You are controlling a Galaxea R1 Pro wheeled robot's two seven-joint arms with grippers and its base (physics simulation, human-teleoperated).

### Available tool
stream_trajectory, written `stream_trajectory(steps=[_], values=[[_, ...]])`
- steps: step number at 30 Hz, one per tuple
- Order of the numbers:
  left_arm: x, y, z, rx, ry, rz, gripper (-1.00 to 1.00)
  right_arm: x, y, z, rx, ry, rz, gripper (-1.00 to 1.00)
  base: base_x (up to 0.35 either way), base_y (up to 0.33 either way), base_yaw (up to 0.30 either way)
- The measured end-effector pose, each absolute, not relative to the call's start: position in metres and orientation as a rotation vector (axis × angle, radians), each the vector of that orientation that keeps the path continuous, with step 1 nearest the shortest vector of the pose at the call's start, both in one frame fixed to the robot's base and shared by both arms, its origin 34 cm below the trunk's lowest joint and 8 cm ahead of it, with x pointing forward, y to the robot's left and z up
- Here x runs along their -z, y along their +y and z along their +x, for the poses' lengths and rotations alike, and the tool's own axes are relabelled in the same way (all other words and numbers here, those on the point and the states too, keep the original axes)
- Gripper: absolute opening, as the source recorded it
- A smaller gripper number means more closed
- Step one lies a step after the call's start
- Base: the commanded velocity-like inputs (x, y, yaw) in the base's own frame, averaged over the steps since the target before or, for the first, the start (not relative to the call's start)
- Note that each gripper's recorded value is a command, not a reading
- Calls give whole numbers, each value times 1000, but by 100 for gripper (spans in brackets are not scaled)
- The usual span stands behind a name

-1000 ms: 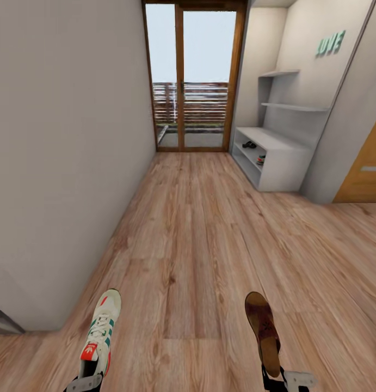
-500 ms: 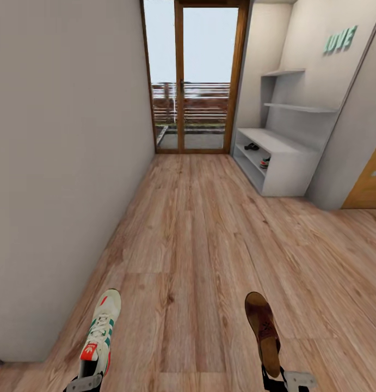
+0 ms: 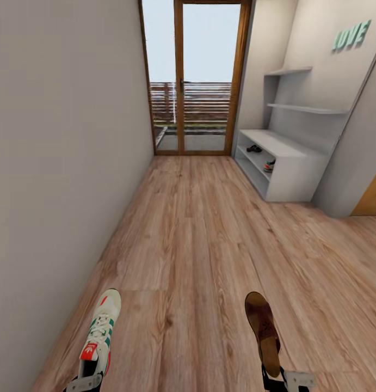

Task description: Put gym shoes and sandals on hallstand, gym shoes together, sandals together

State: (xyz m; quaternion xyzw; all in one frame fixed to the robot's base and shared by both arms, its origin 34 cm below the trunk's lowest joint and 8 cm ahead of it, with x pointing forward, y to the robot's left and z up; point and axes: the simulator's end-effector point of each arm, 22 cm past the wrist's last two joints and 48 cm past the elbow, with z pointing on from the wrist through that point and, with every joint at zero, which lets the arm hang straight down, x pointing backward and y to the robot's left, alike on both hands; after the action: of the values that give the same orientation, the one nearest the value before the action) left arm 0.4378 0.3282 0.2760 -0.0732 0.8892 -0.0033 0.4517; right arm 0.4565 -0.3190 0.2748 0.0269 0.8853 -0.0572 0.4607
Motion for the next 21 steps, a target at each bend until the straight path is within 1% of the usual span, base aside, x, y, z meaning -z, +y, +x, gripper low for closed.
stream_trajectory(steps=[21], values=[[-277, 328, 438, 8, 2194, -179, -100, -275, -319, 457, 141, 2179, 66, -100, 340, 0, 0]])
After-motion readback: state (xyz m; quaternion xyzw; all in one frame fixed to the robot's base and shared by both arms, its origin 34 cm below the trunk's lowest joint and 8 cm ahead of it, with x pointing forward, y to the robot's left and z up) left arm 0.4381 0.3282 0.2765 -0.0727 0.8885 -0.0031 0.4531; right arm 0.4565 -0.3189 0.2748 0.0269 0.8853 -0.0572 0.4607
